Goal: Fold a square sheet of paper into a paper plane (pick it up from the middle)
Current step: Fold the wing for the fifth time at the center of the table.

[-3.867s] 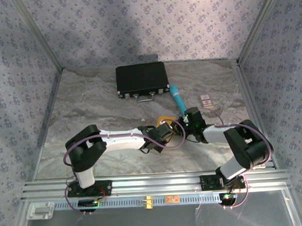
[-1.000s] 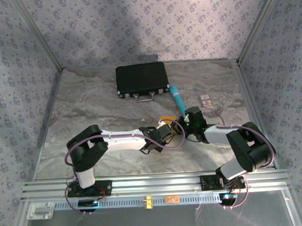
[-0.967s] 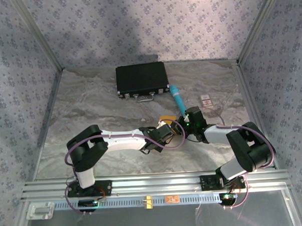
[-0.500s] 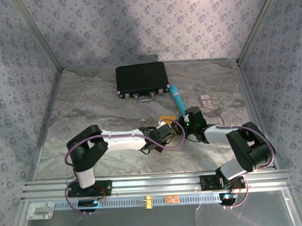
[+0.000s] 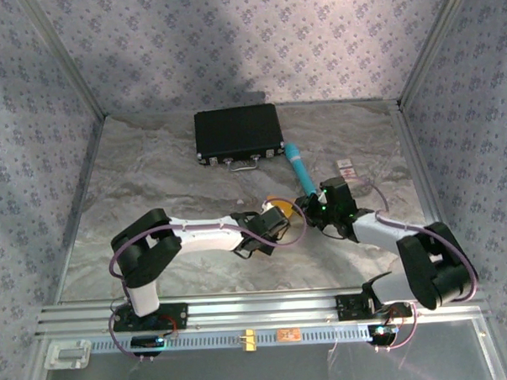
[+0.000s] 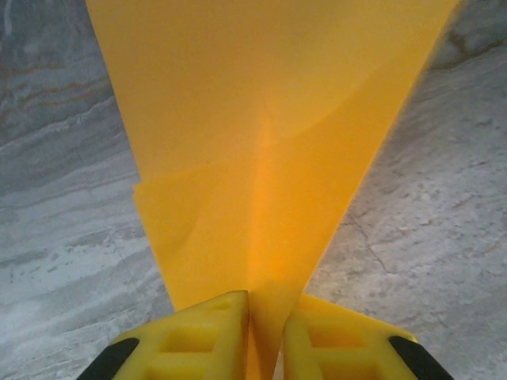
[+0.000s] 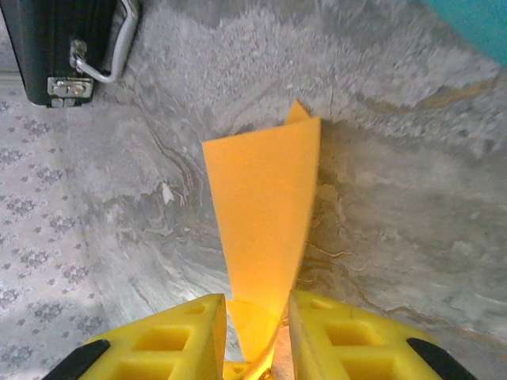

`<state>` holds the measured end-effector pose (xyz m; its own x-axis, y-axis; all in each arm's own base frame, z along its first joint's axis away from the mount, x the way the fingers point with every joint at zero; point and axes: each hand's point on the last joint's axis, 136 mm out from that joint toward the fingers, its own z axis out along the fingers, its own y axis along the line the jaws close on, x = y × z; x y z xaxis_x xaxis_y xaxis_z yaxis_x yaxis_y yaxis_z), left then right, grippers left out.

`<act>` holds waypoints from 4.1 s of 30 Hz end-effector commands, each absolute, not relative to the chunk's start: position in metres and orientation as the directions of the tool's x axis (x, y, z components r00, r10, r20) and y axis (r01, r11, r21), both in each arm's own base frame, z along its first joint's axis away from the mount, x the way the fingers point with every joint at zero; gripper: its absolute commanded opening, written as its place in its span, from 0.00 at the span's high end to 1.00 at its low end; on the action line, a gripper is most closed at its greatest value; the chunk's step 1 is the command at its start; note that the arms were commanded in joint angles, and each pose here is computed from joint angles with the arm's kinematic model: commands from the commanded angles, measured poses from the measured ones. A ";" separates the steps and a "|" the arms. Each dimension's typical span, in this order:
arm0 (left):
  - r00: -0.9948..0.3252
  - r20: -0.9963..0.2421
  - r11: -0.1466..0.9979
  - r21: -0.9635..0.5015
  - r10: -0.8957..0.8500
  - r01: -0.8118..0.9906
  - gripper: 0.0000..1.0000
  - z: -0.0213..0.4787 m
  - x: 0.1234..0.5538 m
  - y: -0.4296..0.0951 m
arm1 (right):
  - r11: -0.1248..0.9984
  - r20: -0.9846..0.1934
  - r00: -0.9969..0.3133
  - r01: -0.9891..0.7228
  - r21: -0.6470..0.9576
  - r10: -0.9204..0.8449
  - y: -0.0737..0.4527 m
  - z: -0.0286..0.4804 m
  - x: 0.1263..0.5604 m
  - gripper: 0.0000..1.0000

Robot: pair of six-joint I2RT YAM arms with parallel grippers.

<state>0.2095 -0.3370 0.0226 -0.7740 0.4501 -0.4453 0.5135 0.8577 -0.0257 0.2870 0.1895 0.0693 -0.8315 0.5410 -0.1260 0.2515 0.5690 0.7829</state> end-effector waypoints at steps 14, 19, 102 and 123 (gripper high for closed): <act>-0.841 -0.427 0.877 -0.188 0.333 0.443 0.94 0.028 0.213 -0.335 | 0.630 -0.138 -0.845 0.266 0.730 0.517 0.177 0.058 0.276 0.71; -0.856 -0.416 0.875 -0.230 0.308 0.426 0.96 0.026 0.213 -0.332 | 0.632 -0.143 -0.847 0.258 0.731 0.511 0.178 0.057 0.275 0.71; -0.963 -0.210 0.675 -0.686 0.171 0.270 1.00 -0.008 0.199 -0.334 | 0.552 -0.259 -0.961 -0.163 0.818 0.100 0.252 0.049 0.274 0.88; -0.971 -0.184 0.697 -0.677 0.153 0.238 1.00 -0.014 0.198 -0.328 | 0.566 -0.234 -0.967 -0.138 0.813 0.100 0.255 0.034 0.279 0.88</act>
